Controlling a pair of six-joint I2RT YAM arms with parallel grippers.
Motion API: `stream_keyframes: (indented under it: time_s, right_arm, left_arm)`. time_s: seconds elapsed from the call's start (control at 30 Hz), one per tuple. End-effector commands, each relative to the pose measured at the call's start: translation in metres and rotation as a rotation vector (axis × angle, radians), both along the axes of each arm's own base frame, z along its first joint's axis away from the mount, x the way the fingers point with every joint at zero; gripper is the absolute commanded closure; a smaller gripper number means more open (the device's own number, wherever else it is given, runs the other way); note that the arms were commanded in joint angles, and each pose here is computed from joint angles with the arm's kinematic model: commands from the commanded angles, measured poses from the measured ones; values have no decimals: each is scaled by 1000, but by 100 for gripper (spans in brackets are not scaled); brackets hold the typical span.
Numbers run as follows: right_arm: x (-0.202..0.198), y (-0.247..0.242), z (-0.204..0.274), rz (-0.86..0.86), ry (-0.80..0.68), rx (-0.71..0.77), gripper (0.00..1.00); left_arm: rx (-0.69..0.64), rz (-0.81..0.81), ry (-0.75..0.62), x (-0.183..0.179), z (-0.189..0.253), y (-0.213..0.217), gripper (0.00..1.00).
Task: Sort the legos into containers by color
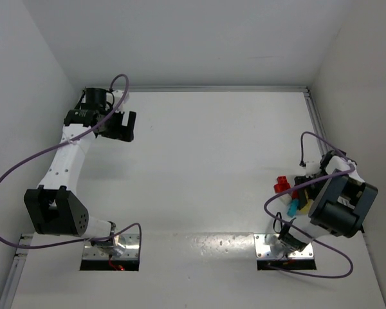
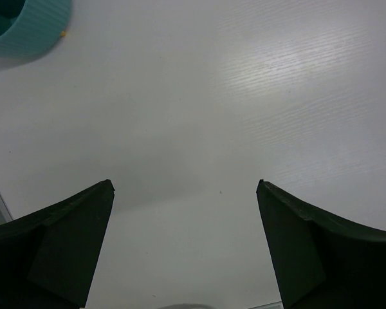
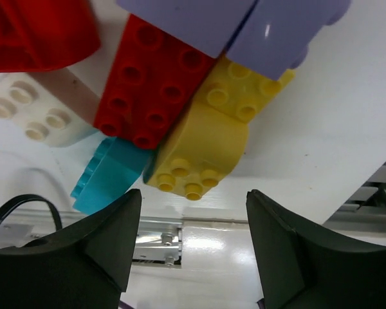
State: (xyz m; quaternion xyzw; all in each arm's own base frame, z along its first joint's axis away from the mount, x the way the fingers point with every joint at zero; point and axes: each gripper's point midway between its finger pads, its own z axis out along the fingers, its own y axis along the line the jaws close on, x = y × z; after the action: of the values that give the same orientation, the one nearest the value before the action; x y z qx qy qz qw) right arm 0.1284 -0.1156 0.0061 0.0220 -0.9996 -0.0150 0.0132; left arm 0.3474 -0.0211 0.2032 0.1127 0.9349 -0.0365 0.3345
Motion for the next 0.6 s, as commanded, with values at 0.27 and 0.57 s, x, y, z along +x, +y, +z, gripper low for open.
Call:
stream_keyframes:
  time_s: [0.27,0.57]
  right_arm:
    - [18,7,4,26,-52,99,17]
    - [32,-4,-4,-35,-53,73,25]
  left_arm:
    - [-29,-15,-27,9,9,-9,0]
    - [-29,-15,-27,9,9,-9,0]
